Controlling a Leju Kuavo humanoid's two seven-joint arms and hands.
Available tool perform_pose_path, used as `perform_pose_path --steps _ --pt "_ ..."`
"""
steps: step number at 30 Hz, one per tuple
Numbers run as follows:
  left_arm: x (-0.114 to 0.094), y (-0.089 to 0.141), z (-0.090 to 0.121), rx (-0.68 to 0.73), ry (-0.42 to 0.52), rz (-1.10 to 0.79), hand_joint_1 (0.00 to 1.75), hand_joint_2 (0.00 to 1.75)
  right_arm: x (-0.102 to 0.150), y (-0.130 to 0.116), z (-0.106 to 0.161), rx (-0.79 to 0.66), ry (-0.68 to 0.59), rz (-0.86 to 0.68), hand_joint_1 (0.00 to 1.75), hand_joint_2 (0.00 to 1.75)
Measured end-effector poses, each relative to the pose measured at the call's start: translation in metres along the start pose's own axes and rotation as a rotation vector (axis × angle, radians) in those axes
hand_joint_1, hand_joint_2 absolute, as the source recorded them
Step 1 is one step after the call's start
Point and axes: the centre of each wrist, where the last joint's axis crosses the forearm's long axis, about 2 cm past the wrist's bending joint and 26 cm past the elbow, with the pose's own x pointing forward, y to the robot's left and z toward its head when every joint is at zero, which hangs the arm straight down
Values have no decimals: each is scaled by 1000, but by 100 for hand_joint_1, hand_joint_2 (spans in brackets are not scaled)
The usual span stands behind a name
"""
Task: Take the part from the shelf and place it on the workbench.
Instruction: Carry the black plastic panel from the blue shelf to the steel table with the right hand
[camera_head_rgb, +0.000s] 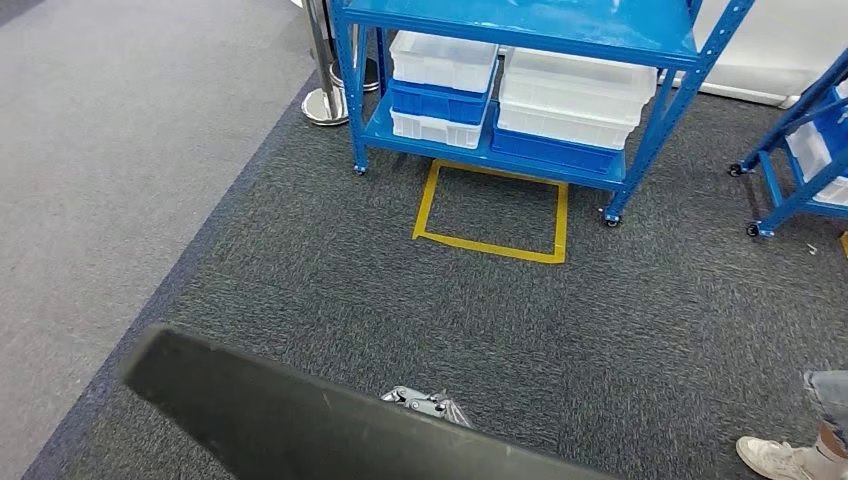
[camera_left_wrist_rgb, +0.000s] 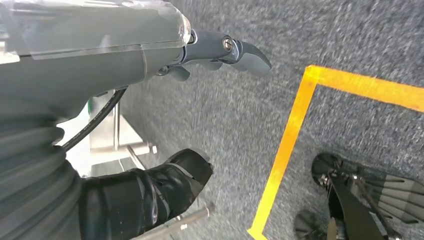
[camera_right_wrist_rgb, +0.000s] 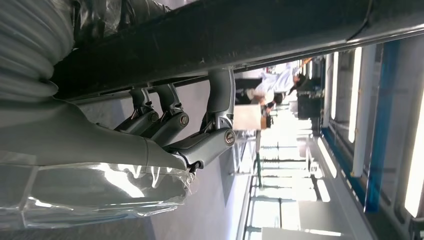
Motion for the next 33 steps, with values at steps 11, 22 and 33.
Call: perform_pose_path --steps 11,22,33 --pt "1 0 0 2 -1 0 0 175 0 1 1 3 2 5 175 175" --pt "-1 1 0 3 5 -5 0 175 0 1 0 15 3 24 175 175" --pt "0 1 0 2 7 -1 0 175 -1 1 2 6 3 33 175 175"
